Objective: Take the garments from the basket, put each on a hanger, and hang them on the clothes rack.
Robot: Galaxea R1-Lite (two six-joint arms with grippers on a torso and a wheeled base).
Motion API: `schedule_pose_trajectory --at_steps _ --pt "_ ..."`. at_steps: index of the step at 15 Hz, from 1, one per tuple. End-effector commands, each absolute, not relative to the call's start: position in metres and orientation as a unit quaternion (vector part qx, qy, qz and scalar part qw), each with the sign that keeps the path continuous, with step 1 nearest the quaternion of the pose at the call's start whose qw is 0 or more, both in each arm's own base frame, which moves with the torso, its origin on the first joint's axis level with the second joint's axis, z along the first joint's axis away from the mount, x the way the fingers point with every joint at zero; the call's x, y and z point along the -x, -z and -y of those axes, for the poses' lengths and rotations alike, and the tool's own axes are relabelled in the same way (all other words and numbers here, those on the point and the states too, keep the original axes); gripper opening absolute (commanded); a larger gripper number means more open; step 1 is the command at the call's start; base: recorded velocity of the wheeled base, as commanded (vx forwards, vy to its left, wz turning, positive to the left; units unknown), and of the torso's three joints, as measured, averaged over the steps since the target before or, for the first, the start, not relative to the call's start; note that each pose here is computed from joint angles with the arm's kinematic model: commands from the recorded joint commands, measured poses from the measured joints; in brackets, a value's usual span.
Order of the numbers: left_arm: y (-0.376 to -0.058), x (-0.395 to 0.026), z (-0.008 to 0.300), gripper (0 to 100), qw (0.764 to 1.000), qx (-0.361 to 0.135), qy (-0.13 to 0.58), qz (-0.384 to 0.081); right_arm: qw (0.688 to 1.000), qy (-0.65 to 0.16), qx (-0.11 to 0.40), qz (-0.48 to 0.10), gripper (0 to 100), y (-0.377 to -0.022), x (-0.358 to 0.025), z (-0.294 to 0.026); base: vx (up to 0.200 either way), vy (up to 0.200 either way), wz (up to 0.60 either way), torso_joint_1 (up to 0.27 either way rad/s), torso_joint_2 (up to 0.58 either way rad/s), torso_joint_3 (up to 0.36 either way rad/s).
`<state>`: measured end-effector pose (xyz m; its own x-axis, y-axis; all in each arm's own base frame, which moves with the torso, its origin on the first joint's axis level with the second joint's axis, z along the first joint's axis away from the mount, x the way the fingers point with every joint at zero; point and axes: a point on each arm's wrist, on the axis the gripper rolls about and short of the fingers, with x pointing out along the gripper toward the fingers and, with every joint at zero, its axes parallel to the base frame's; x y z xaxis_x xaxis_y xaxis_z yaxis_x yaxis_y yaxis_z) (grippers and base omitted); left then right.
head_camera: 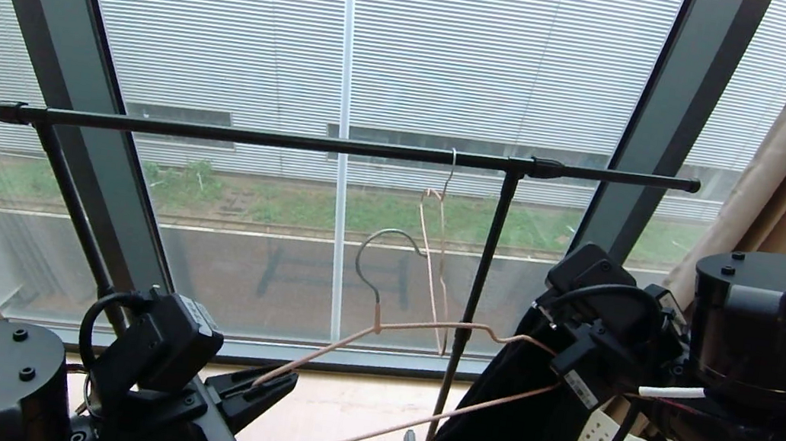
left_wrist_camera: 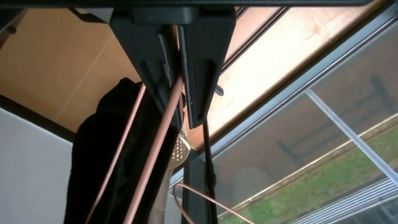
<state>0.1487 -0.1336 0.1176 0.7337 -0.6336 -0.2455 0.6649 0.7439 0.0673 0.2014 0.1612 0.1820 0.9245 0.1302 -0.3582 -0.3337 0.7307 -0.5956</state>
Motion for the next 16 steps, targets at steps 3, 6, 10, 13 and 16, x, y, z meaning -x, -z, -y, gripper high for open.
schedule_pose_trajectory --at_steps 3,6,10,13,16 --pt "-0.117 -0.152 0.138 0 0.928 -0.082 0.349 -0.103 0.918 -0.101 0.352 -0.154 0 -0.180 -0.206 -0.165 0.000 0.000 0.00 0.000 0.00 0.000" --pt "-0.111 -0.153 0.143 0 0.923 -0.101 0.356 -0.110 0.921 -0.112 0.343 -0.146 0 -0.182 -0.203 -0.172 0.000 0.000 0.00 0.000 0.00 0.000" --pt "-0.110 -0.152 0.147 0 0.919 -0.103 0.364 -0.111 0.921 -0.136 0.341 -0.131 0 -0.186 -0.190 -0.180 0.000 0.000 0.00 0.000 0.00 0.000" --pt "-0.111 -0.152 0.146 0 0.920 -0.102 0.363 -0.108 0.925 -0.143 0.333 -0.118 0 -0.194 -0.182 -0.179 0.000 0.000 0.00 0.000 0.00 0.000" --pt "-0.111 -0.155 0.139 0 0.938 -0.100 0.317 -0.099 0.931 -0.118 0.326 -0.116 0 -0.200 -0.185 -0.171 0.000 0.000 0.00 0.000 0.00 0.000"
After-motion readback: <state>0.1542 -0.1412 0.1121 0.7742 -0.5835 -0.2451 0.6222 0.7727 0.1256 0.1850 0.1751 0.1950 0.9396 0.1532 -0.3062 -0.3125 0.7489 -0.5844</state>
